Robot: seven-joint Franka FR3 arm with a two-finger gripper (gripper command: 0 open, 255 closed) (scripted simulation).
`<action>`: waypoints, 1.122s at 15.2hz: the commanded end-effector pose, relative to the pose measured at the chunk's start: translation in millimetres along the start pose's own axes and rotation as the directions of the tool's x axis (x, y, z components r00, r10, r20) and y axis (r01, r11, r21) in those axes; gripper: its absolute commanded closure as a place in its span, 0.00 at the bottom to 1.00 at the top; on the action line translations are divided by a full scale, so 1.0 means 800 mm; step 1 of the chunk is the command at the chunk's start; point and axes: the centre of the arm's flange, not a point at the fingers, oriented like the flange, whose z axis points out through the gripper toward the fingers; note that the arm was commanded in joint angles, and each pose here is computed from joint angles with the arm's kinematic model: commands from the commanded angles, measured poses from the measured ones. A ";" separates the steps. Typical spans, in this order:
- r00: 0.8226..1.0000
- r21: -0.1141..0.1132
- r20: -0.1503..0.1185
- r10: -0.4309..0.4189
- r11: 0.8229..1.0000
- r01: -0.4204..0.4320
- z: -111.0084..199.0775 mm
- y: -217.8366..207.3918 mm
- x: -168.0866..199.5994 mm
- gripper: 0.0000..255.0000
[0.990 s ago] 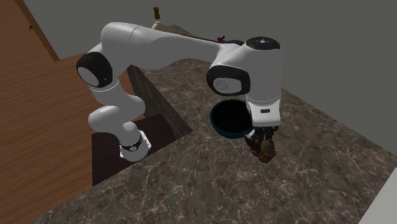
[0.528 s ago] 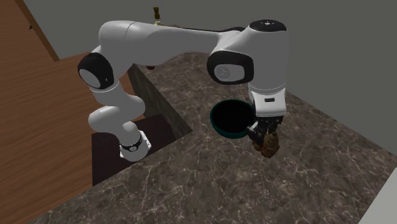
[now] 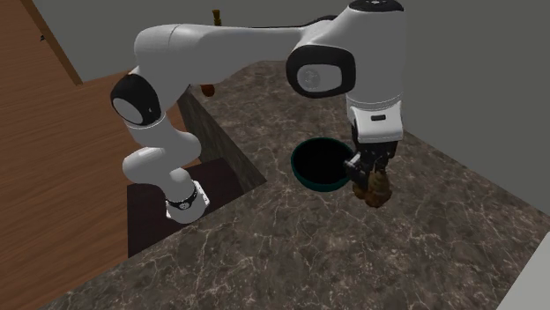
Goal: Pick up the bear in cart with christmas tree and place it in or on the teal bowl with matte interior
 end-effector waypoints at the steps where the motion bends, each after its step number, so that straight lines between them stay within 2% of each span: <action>1: 1.000 0.000 0.000 -0.001 1.000 0.001 -0.008 -0.008 -0.023 1.00; 14: 1.000 0.000 0.000 -0.001 1.000 0.001 -0.052 -0.076 -0.225 1.00; 17: 1.000 0.000 0.000 -0.001 1.000 0.001 -0.033 -0.074 -0.229 1.00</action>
